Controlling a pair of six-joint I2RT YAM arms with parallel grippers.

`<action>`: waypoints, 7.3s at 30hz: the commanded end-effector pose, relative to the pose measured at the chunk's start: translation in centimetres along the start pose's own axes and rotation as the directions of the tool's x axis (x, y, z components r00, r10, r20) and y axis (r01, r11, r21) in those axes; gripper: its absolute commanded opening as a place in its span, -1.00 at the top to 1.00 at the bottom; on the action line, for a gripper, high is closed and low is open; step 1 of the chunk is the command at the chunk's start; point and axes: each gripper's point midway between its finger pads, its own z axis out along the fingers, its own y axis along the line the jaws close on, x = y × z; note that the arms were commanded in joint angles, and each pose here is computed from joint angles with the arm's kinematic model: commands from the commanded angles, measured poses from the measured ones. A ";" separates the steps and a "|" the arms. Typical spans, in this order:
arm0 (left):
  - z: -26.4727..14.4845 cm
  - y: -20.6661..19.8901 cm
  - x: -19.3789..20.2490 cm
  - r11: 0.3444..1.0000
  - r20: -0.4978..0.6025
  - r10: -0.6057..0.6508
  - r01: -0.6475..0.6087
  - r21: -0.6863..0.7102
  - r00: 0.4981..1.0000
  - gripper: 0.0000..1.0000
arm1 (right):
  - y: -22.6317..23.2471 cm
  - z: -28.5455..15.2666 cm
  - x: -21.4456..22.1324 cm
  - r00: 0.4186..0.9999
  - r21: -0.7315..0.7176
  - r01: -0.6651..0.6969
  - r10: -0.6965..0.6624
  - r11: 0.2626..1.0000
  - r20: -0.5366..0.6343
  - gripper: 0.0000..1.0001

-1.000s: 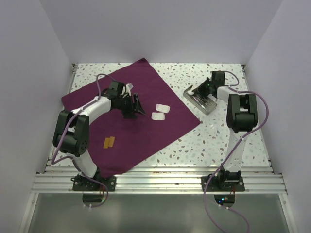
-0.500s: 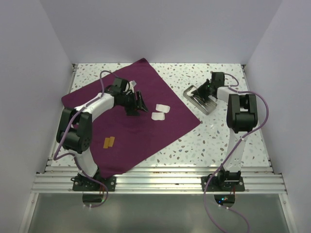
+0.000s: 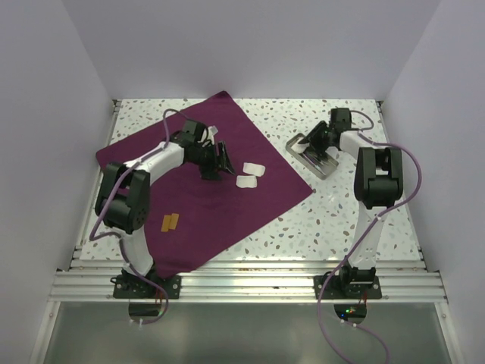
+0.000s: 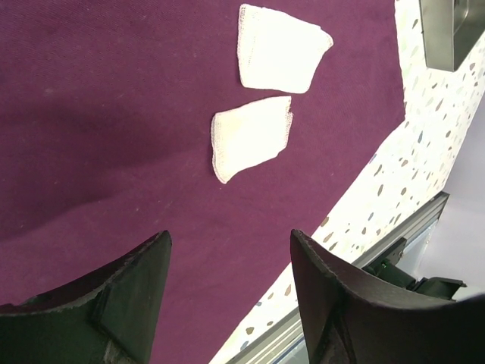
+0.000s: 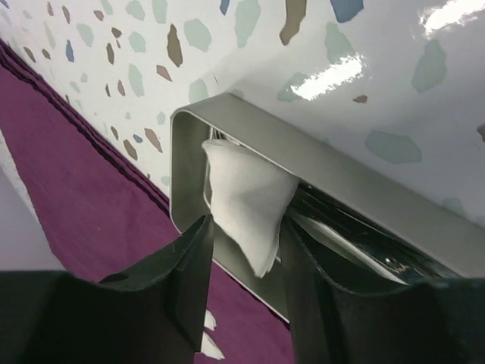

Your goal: Prepare the surgical pack

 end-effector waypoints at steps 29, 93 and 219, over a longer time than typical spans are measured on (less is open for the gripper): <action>7.1 -0.3 -0.2 0.998 -0.060 -0.054 0.055 0.022 0.997 0.12 | 1.2 -14.8 7.7 0.926 -0.027 0.371 -0.372 0.928 -0.066 0.06; 9.0 -6.3 -6.0 0.965 -0.057 0.015 0.001 0.263 0.998 1.00 | 0.9 -14.5 8.1 0.904 -0.037 0.416 -0.417 0.909 -0.095 0.09; -15.1 -11.6 15.7 0.836 0.124 0.268 -0.295 0.463 0.955 1.00 | 12.2 -28.9 32.5 0.450 -0.915 0.348 -0.892 0.206 -0.029 -0.42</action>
